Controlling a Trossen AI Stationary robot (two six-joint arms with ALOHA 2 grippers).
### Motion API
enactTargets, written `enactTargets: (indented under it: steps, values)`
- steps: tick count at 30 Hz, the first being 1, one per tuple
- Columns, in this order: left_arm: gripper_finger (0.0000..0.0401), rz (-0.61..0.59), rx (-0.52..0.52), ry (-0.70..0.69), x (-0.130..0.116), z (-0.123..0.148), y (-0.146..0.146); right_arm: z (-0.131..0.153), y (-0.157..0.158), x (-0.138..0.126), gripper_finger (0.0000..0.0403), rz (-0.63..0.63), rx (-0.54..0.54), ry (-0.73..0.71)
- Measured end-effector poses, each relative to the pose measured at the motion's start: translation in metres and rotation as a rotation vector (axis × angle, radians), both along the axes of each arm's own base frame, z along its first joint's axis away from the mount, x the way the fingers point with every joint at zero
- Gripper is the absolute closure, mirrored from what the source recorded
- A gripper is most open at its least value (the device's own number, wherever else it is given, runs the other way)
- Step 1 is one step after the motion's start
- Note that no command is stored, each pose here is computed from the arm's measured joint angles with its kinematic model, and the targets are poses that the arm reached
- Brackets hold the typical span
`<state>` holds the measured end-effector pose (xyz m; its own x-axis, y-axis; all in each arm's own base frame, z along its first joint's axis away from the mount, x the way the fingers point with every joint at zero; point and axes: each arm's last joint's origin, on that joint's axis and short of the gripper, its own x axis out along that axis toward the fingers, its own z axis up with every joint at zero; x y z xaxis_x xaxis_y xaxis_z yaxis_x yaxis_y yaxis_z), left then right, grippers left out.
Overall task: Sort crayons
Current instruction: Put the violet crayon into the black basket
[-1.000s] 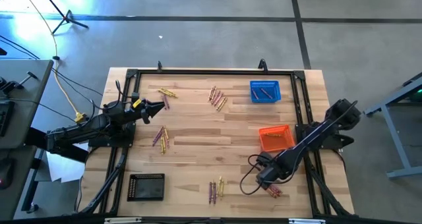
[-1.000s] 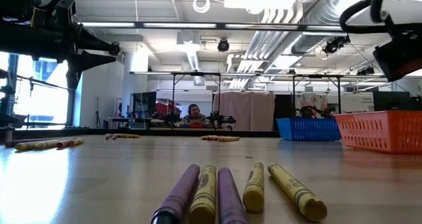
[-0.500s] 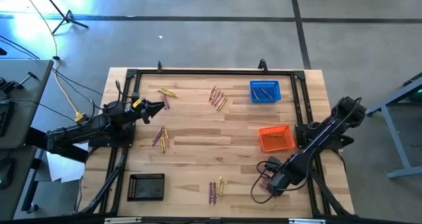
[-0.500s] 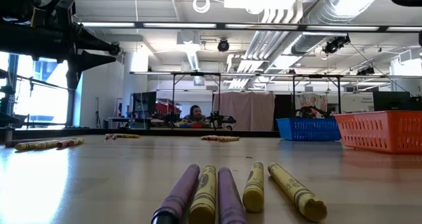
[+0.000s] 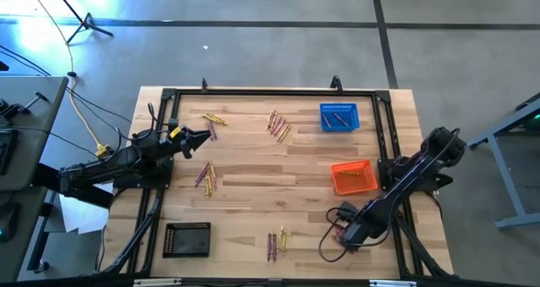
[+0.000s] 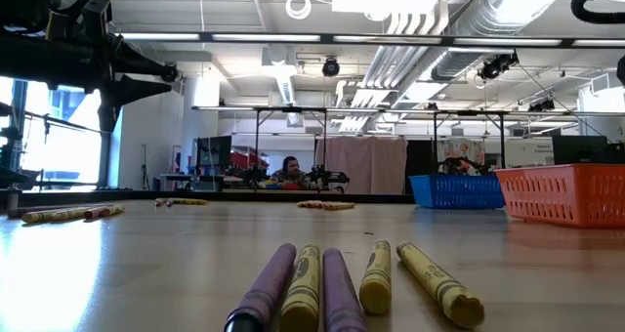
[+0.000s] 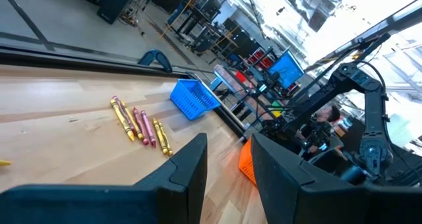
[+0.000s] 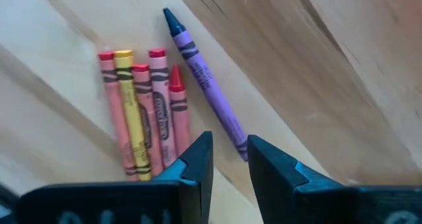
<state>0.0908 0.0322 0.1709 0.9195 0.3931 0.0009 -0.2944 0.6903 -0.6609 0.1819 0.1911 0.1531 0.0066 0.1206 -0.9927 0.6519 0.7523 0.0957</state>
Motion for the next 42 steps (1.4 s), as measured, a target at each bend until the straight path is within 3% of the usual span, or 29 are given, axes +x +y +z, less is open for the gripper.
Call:
enactTargets:
  steps: [16, 23, 32, 42]
  values:
    - [0.0295, 0.0, 0.0, 0.0, 0.0, 0.0, 0.0, -0.012, -0.002, 0.007, 0.0327, 0.03, -0.065, -0.025]
    - [0.0295, 0.0, 0.0, -0.001, 0.0, 0.0, 0.0, -0.025, -0.003, 0.014, 0.0345, 0.066, -0.073, 0.02]
    - [0.0295, 0.0, 0.0, -0.001, 0.0, 0.0, 0.0, -0.022, -0.016, 0.024, 0.0394, 0.0, -0.041, 0.036]
    - [0.0295, 0.0, 0.0, 0.0, 0.0, 0.0, 0.0, 0.009, -0.036, 0.046, 0.0397, -0.072, -0.136, -0.176]
